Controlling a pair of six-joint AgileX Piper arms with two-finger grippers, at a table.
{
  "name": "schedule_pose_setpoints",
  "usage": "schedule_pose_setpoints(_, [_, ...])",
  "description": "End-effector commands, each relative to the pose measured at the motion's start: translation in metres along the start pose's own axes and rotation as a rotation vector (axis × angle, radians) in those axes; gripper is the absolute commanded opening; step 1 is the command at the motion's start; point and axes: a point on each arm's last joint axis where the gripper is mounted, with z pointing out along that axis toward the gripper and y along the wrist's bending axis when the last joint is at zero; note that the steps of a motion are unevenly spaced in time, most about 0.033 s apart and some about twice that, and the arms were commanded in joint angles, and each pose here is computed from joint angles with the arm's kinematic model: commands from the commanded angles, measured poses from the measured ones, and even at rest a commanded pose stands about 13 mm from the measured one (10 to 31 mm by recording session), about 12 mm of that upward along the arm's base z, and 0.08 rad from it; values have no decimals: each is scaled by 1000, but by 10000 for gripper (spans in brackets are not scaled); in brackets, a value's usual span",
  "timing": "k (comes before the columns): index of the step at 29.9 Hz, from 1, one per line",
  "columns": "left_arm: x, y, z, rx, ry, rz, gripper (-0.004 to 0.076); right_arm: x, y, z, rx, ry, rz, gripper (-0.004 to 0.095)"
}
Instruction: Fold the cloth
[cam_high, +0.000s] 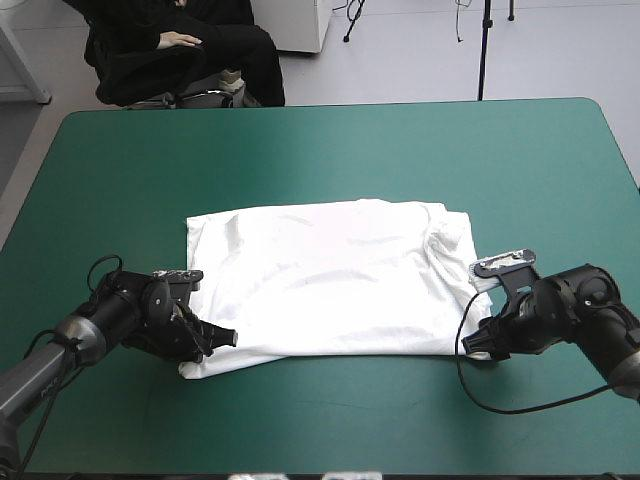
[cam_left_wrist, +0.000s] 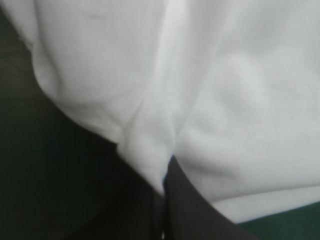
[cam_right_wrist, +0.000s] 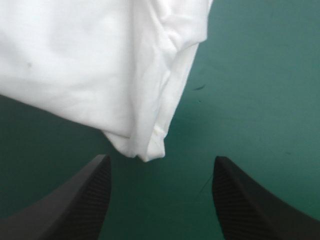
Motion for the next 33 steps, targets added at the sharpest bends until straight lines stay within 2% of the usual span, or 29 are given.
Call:
schedule_pose_setpoints(1, [-2,-2,5,2,-13,5,-17,-5,-2,9,30,-37,8,609])
schedule_pose_setpoints(8, [-1,-1,5,1,-7,10,-17,-11,3,41,-13,-20,45,608])
schedule_pose_setpoints(13, [-1,-1,5,0,-4,10,-17,-5,5,63,-19,72,45,590])
schedule_pose_setpoints(19, [0,-1,5,-1,5,10,-17,3,9,80,-48,141,56,382])
schedule_pose_setpoints(27, [-1,0,4,-18,6,25,-17,3,10,80,-56,139,58,-21])
schedule_pose_setpoints(33, [-7,-1,-20,-35,-18,51,-17,-9,8,57,-53,155,54,-17])
